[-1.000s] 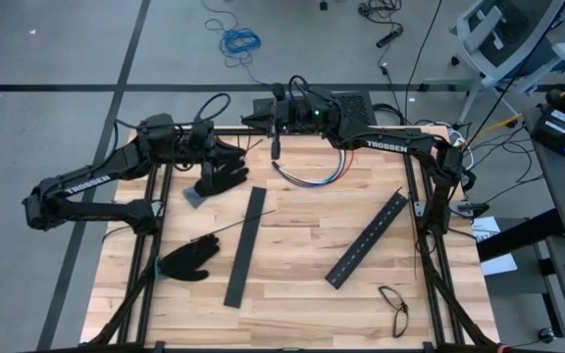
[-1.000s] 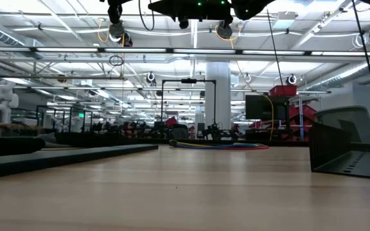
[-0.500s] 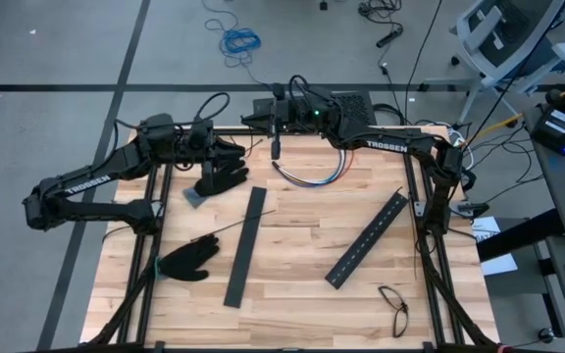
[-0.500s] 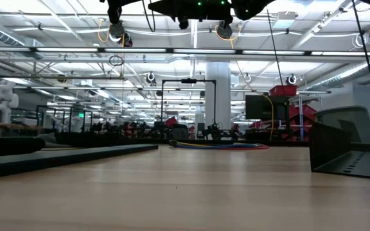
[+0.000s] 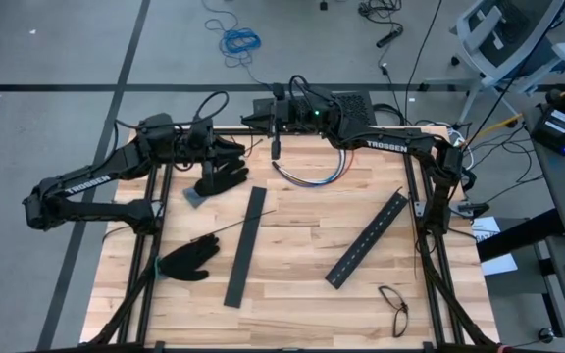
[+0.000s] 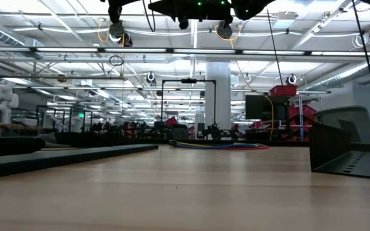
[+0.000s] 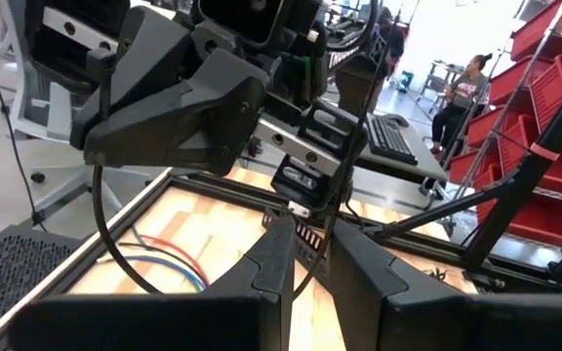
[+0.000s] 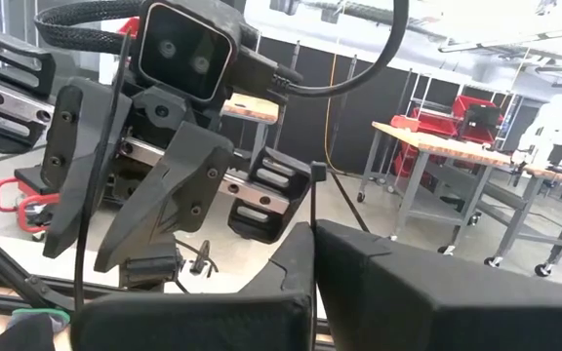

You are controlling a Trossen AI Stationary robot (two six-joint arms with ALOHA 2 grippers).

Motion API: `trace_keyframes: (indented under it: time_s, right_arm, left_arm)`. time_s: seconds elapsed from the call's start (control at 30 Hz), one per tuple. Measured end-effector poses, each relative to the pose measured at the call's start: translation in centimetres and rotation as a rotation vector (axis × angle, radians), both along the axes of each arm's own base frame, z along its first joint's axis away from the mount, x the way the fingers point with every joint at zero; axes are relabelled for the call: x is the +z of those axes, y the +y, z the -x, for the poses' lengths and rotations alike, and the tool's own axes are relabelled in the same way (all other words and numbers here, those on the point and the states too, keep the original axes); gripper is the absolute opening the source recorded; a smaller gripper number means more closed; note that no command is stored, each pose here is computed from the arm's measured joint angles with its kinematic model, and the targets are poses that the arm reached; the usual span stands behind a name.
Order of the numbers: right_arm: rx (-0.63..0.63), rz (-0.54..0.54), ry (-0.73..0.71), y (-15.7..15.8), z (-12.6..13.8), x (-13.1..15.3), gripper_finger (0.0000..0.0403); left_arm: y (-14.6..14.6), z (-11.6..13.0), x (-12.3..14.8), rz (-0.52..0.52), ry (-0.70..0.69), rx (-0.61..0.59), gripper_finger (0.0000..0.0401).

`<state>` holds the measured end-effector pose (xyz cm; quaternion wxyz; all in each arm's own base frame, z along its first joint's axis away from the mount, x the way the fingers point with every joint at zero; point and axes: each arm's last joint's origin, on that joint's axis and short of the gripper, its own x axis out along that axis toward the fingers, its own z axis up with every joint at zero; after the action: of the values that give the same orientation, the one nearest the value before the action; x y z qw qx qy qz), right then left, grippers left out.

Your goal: Ziptie cables

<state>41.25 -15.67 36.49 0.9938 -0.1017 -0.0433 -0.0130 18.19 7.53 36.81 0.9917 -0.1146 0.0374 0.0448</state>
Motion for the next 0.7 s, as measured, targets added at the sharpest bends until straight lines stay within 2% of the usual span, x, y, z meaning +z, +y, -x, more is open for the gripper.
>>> trace_keyframes:
  time_s: [0.2,0.53,0.7]
  right_arm:
    - [0.002,-0.025,0.0,0.0,0.0,0.0,0.0]
    - [0.002,-0.026,-0.001,0.0,0.0,0.0,0.0]
    - [0.002,-0.026,-0.001,0.0,0.0,0.0,0.0]
  left_arm:
    - [0.0,0.0,0.5,-0.025,-0.052,0.002,0.006]
    - [0.1,0.0,0.6,-0.029,-0.055,0.035,0.006]
    - [-0.1,0.7,1.5,-0.061,-0.122,0.067,0.006]
